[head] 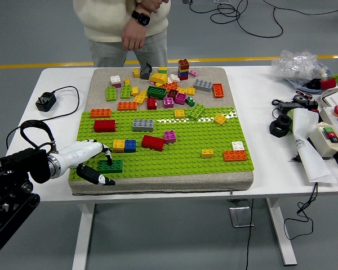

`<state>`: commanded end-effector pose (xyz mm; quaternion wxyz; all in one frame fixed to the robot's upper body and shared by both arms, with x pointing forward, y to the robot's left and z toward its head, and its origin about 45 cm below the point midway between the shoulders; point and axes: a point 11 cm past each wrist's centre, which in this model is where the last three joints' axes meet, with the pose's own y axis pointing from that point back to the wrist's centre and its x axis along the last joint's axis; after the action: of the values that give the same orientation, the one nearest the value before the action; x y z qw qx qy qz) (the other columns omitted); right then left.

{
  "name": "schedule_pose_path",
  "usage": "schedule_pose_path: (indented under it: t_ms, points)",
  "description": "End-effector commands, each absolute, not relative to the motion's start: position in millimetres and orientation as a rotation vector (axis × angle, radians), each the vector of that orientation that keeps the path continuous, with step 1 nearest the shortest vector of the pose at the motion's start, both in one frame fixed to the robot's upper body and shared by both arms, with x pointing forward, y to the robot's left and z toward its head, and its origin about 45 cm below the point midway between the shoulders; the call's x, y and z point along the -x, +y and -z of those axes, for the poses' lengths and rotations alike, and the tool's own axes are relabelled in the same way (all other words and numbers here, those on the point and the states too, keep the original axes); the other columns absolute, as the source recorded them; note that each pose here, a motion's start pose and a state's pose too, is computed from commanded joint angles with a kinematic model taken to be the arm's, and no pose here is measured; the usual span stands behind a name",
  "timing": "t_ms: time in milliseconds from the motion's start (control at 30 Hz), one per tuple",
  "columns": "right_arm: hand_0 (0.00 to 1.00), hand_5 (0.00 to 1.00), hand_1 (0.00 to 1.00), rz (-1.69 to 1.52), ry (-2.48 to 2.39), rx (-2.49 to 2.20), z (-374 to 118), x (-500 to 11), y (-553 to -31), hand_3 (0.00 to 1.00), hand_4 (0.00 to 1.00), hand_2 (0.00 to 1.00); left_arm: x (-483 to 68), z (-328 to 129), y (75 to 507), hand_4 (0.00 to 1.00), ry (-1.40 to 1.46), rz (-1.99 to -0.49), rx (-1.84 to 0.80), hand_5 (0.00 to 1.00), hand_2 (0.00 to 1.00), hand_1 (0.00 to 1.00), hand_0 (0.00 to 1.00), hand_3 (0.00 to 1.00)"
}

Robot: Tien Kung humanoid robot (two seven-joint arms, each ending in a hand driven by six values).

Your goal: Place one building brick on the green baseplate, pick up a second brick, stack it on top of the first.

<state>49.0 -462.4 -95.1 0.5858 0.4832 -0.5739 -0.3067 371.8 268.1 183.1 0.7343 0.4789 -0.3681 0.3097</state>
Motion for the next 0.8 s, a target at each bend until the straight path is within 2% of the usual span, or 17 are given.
schedule_pose_path:
  t_ms: [433,500,667,700,800]
  points:
    - [0.764,0.627,0.704,0.714,-1.332,-1.129,95,-49,-463,0.749,0.998,0.737,-377,-216,262,0.998,-0.873,-0.717,-0.992,0.450,0.849,0.895,0.998,0.587]
    - [0.764,0.627,0.704,0.713,-1.331,-1.129,95,-49,-463,0.749,0.998,0.737,-381,-220,263,0.998,-0.884,-0.734,-0.987,0.445,0.819,0.859,0.998,0.602]
    - [0.764,0.627,0.704,0.710,-1.331,-1.130,95,-51,-463,0.749,0.998,0.737,-395,-231,264,0.998,-0.926,-0.789,-0.966,0.445,0.819,0.859,0.998,0.602]
    - [0.764,0.627,0.703,0.708,-1.330,-1.131,95,-51,-463,0.749,0.998,0.737,-401,-235,263,0.974,-0.947,-0.804,-0.963,0.271,0.735,0.779,0.897,0.664]
    - [0.764,0.627,0.703,0.706,-1.329,-1.134,95,-52,-463,0.749,0.998,0.737,-410,-240,262,0.974,-0.978,-0.821,-0.964,0.271,0.735,0.779,0.897,0.664]
